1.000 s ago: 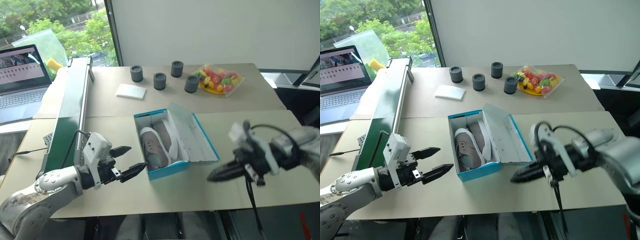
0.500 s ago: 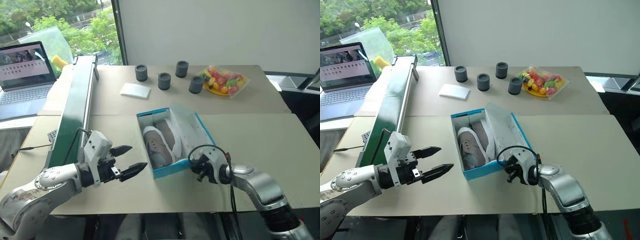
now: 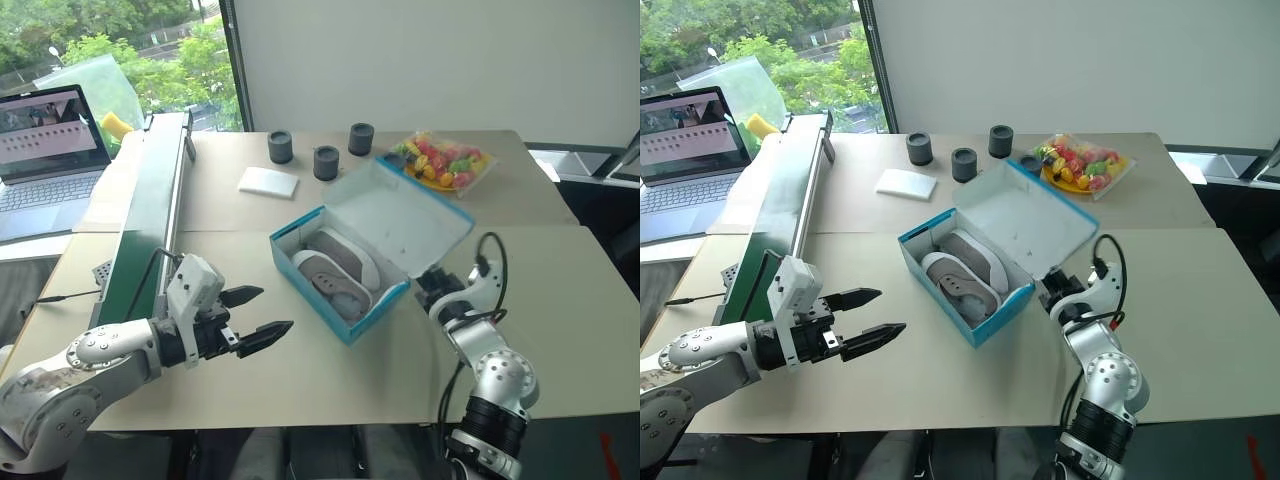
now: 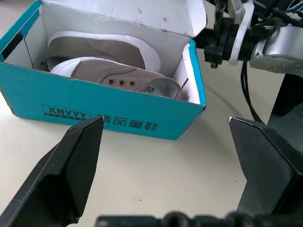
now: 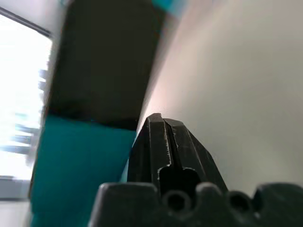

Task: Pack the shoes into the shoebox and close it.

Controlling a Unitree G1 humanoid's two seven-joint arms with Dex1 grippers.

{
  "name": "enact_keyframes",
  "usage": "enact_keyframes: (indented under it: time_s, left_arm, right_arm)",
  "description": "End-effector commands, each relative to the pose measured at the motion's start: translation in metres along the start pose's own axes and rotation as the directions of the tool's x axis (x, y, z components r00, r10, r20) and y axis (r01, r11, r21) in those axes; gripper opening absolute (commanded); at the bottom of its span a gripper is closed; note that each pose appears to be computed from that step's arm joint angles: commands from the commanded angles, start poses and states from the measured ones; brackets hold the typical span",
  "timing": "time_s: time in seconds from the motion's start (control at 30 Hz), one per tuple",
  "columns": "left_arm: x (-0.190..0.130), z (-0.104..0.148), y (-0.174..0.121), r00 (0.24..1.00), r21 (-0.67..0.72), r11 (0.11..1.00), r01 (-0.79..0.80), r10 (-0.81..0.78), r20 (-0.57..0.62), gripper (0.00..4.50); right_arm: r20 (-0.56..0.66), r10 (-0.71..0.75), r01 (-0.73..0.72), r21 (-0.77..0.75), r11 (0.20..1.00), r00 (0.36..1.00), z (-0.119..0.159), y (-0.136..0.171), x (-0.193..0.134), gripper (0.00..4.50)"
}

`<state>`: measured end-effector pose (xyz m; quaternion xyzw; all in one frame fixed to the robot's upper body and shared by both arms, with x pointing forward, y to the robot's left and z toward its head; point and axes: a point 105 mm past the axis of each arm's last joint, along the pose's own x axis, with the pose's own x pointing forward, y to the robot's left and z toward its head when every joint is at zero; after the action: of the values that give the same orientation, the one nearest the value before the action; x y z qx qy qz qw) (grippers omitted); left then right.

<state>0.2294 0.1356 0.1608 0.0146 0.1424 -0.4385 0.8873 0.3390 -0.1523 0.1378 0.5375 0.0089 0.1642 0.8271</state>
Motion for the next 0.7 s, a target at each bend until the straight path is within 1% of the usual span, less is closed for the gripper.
enact_keyframes:
  time_s: [0.03,0.07,0.1,0.13,0.17,0.2,0.23,0.27,0.33,0.37,0.4,0.43,0.5,0.53,0.6,0.63,0.7]
  left_arm:
    - [-0.001,0.007,-0.004,1.0,0.02,1.0,0.012,-0.012,0.015,4.5]
    - [-0.002,0.007,-0.003,1.0,0.021,1.0,0.008,-0.008,0.015,4.5]
    - [-0.002,0.006,-0.003,1.0,0.022,1.0,0.004,-0.004,0.014,4.5]
    - [-0.002,0.006,-0.003,1.0,0.022,1.0,0.0,-0.001,0.014,4.5]
    - [-0.002,0.006,-0.003,1.0,0.021,1.0,-0.004,0.004,0.014,4.5]
    - [-0.002,0.006,-0.003,1.0,0.02,1.0,-0.009,0.009,0.015,4.5]
    - [-0.002,0.007,-0.003,1.0,0.019,1.0,-0.012,0.011,0.016,4.5]
    - [-0.003,0.007,-0.003,1.0,0.017,1.0,-0.014,0.014,0.018,4.5]
    - [-0.003,0.007,-0.003,1.0,0.015,1.0,-0.017,0.017,0.019,4.5]
    - [-0.003,0.006,-0.004,1.0,0.014,1.0,-0.018,0.017,0.02,4.5]
    - [-0.003,0.006,-0.004,1.0,0.013,1.0,-0.019,0.019,0.02,4.5]
    - [-0.003,0.005,-0.004,1.0,0.012,1.0,-0.02,0.02,0.021,4.5]
    - [-0.002,0.005,-0.005,0.999,0.008,1.0,-0.023,0.023,0.025,4.5]
    - [-0.002,0.005,-0.005,0.999,0.007,1.0,-0.024,0.024,0.027,4.5]
    - [-0.002,0.004,-0.006,0.999,0.003,1.0,-0.026,0.025,0.029,4.5]
    - [-0.002,0.003,-0.007,0.999,0.002,1.0,-0.027,0.027,0.03,4.5]
    - [-0.002,0.003,-0.008,0.999,-0.001,0.999,-0.032,0.032,0.032,4.5]
  right_arm:
    - [0.037,0.458,-0.46,0.085,0.884,0.888,-0.002,0.099,0.007,0.06]
    - [0.008,0.53,-0.53,0.067,0.846,0.848,-0.004,0.114,0.0,0.06]
    - [-0.048,0.634,-0.633,0.046,0.773,0.772,-0.007,0.135,-0.011,0.06]
    - [-0.14,0.736,-0.738,0.047,0.673,0.662,-0.016,0.157,-0.028,0.06]
    - [-0.298,0.766,-0.797,0.028,0.604,0.57,-0.033,0.168,-0.041,0.06]
    - [-0.443,0.747,-0.827,0.022,0.562,0.496,-0.049,0.169,-0.051,0.06]
    - [-0.53,0.715,-0.837,0.017,0.548,0.457,-0.059,0.167,-0.057,0.06]
    - [-0.649,0.633,-0.841,-0.022,0.54,0.423,-0.071,0.158,-0.06,0.06]
    - [-0.801,0.466,-0.856,-0.106,0.506,0.375,-0.085,0.139,-0.06,0.06]
    - [-0.844,0.384,-0.86,-0.161,0.484,0.374,-0.087,0.129,-0.056,0.06]
    - [-0.865,0.315,-0.855,-0.214,0.473,0.391,-0.089,0.12,-0.048,0.06]
    - [-0.879,0.235,-0.854,-0.289,0.432,0.416,-0.091,0.111,-0.037,0.06]
    - [-0.874,0.129,-0.842,-0.396,0.367,0.468,-0.097,0.101,-0.014,0.06]
    - [-0.864,0.109,-0.838,-0.435,0.33,0.491,-0.099,0.1,-0.004,0.06]
    - [-0.799,0.143,-0.788,-0.516,0.337,0.584,-0.101,0.11,0.027,0.06]
    - [-0.761,0.154,-0.753,-0.551,0.359,0.63,-0.101,0.113,0.043,0.06]
    - [-0.745,0.144,-0.742,-0.586,0.326,0.651,-0.108,0.115,0.058,0.06]
